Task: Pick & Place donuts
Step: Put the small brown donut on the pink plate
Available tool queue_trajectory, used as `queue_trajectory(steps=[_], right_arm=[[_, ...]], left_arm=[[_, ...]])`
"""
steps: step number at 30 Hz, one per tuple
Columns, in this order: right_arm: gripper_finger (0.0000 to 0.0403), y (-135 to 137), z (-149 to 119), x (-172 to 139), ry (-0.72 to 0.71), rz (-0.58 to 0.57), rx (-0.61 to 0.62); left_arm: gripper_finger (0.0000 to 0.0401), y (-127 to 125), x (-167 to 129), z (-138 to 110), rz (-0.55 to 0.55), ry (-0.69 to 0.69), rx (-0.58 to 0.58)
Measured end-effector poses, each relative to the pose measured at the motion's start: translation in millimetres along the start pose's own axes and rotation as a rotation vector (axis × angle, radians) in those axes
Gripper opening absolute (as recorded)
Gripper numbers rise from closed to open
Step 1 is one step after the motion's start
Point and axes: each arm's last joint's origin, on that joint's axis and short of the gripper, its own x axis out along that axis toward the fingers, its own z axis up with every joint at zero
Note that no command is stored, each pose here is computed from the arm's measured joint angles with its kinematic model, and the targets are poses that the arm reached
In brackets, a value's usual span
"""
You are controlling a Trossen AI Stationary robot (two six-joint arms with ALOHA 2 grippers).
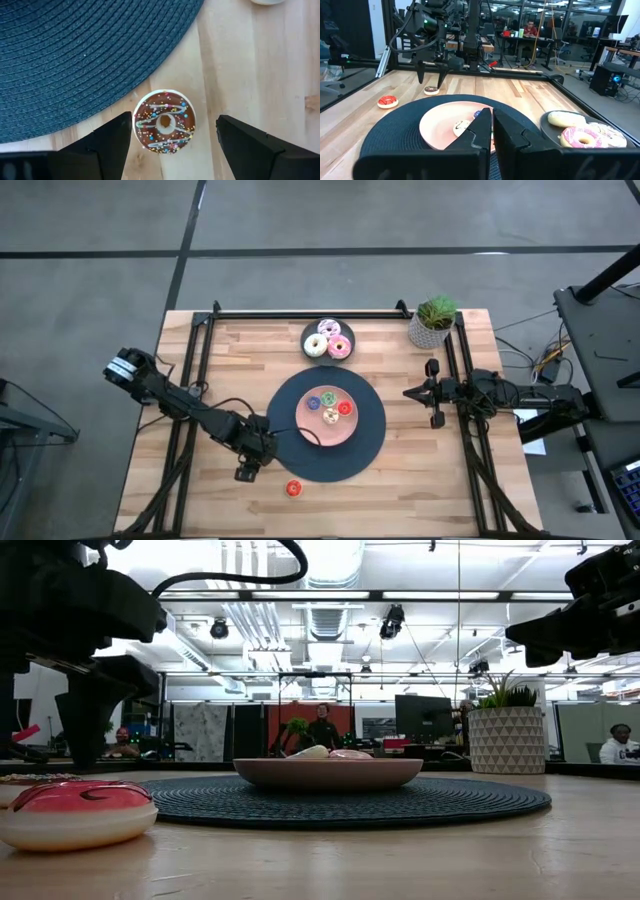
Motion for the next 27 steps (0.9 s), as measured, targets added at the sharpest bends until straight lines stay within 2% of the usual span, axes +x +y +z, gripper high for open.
queue_trajectory(steps=[10,27], right_arm=[[0.0008,0,0,0,0.000,0.000,0.000],[0.0009,0,0,0,-0.001,0.000,0.000]], left_arm=[[0.0261,3,6,-8,0.031,0.015,-0.030],[0.0261,4,12,-10,0.017,-0.011,-0.037]])
